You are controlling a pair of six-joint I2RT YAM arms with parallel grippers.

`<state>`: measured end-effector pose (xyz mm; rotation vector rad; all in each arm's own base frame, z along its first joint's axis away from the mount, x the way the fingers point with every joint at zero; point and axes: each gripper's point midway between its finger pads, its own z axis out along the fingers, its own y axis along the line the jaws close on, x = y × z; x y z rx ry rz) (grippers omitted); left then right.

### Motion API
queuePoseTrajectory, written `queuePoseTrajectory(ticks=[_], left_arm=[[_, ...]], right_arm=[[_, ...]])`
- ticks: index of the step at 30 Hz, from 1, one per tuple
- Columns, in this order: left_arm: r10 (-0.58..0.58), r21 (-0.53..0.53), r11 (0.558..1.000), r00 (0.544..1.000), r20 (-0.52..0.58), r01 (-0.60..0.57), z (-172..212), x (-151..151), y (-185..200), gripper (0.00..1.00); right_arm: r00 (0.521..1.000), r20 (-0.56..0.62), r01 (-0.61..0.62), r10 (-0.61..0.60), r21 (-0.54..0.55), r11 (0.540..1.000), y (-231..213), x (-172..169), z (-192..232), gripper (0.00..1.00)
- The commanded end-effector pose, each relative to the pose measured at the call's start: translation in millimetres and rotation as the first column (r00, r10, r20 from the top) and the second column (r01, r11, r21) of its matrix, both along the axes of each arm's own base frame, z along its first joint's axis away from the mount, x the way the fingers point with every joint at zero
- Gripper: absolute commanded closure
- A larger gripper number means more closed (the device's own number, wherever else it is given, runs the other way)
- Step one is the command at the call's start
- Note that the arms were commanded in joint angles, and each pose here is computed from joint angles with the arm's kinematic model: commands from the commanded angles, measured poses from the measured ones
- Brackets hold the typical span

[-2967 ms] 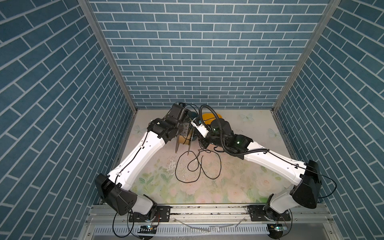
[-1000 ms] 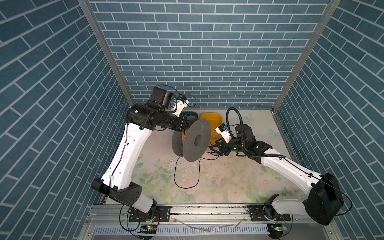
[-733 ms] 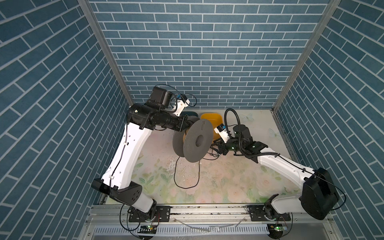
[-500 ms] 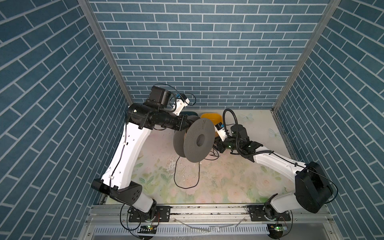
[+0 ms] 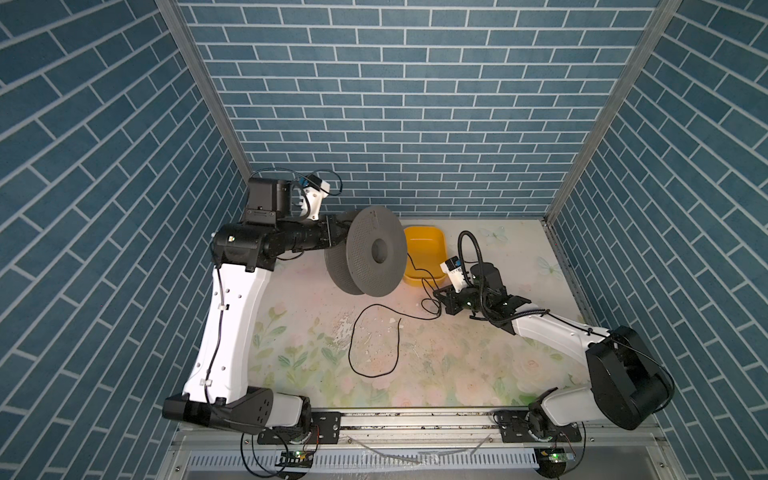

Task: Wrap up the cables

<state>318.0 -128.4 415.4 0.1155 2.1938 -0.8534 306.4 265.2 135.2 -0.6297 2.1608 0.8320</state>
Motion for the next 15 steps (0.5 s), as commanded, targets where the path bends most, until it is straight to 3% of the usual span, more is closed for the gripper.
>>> queuePoseTrajectory(ticks=[1,10,15], left_arm=[[0.087,-0.065,0.995,0.989,0.119,-0.080,33,7,11,1.00],[0.234,-0.128,0.967,0.968,0.087,-0.223,21,29,26,1.00],[0.330,-0.116,0.941,0.940,0.088,-0.319,10,47,40,1.00]], right_arm=[[0.998,-0.029,0.064,-0.064,0.003,0.998,-12,2,-2,1.00],[0.996,-0.047,0.076,-0.079,-0.056,0.996,-3,3,-7,1.00],[0.995,0.028,0.095,-0.092,-0.193,0.977,10,-2,-13,1.00]])
